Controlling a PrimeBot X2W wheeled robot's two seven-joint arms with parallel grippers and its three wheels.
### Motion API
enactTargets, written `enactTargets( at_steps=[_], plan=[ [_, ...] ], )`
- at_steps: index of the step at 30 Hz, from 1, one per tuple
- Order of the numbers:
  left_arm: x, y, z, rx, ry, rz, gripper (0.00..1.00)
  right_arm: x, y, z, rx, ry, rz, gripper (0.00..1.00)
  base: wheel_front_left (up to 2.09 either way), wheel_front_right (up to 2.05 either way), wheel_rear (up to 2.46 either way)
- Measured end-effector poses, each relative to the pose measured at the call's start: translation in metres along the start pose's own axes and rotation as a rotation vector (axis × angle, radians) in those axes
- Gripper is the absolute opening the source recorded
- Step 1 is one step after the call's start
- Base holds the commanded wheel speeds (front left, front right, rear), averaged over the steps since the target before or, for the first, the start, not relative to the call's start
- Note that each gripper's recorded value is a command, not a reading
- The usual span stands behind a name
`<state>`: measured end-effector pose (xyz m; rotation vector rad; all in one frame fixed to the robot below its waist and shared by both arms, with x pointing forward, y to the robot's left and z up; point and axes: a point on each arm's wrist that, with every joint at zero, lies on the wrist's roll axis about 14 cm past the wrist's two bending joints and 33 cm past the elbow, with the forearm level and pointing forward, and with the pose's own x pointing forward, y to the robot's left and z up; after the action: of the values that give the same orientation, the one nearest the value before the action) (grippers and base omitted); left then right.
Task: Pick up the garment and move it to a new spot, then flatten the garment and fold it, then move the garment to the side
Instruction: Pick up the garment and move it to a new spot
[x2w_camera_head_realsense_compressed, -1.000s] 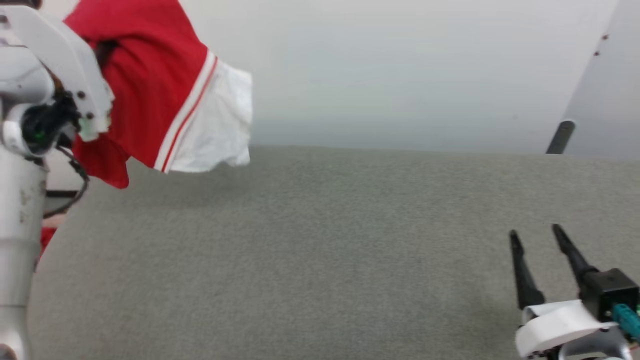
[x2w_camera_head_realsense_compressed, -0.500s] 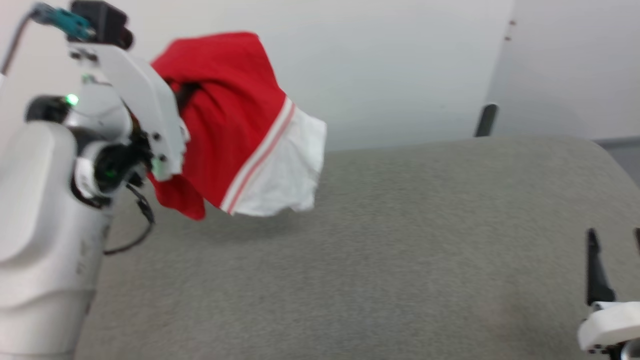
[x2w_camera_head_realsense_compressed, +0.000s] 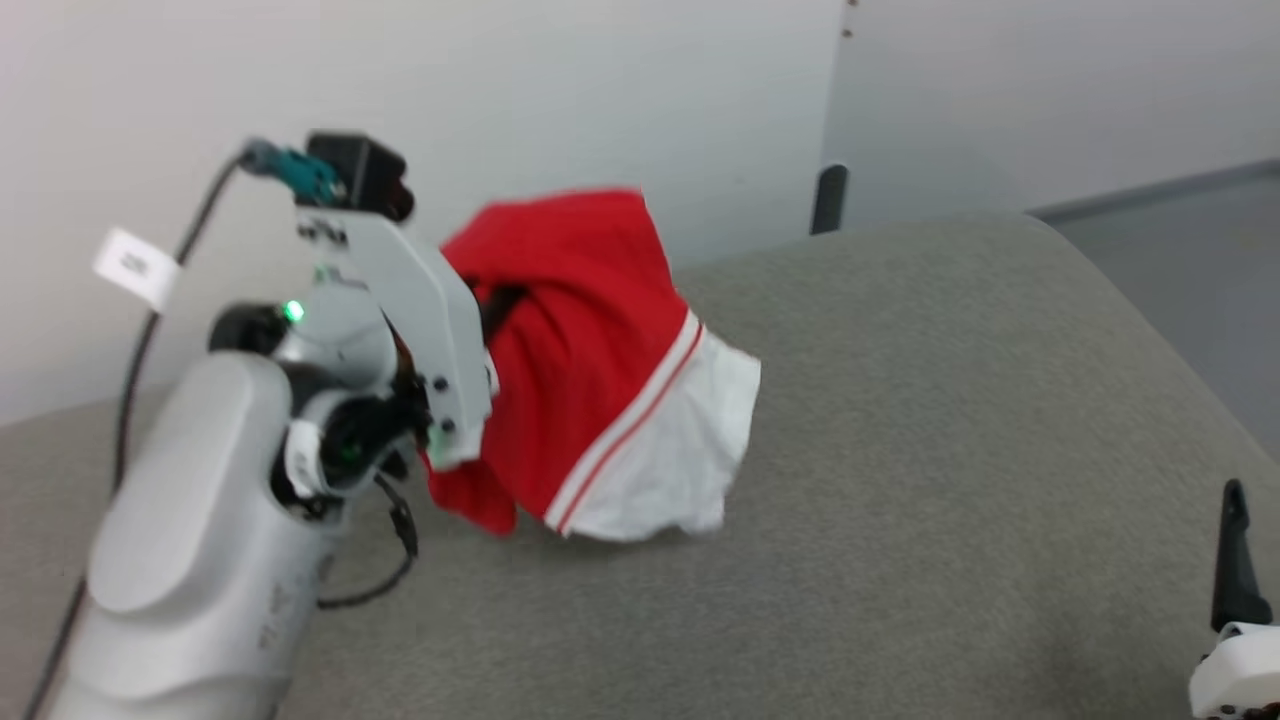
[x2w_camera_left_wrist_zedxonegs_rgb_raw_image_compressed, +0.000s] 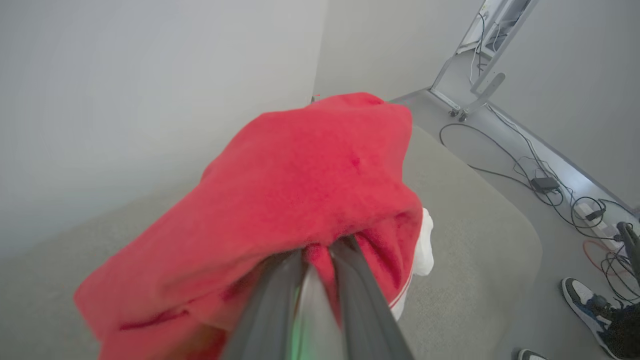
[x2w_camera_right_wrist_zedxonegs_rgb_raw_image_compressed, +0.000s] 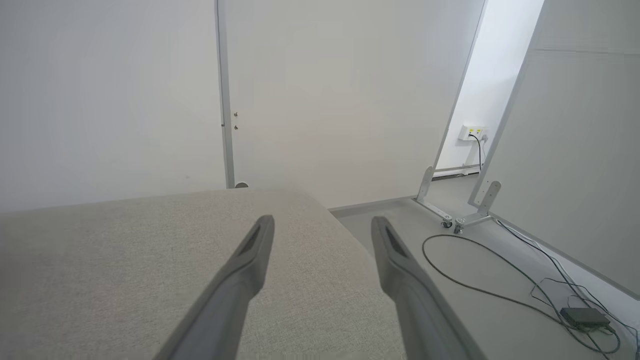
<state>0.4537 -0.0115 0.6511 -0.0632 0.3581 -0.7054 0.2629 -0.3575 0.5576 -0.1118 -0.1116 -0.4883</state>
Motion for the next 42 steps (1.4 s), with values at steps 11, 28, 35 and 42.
enactTargets(
  at_steps=[11,28,35,42],
  plan=[
    [0.048,0.010,-0.102,-0.056,0.271,-0.017,0.00,-0.001,0.002,-0.024,-0.005,0.062,-0.014,1.00,0.00,0.00,0.00],
    [0.048,0.027,-0.170,-0.100,0.501,0.003,1.00,0.012,0.031,-0.029,-0.001,0.062,0.061,1.00,0.00,0.00,0.00],
    [0.030,0.037,-0.127,-0.095,0.319,0.024,1.00,0.018,0.058,-0.017,-0.008,0.022,0.155,1.00,0.00,0.00,0.00],
    [-0.012,0.068,-0.077,-0.066,0.011,0.104,1.00,0.025,0.096,-0.001,0.008,-0.034,0.269,1.00,0.00,0.00,0.00]
  ],
)
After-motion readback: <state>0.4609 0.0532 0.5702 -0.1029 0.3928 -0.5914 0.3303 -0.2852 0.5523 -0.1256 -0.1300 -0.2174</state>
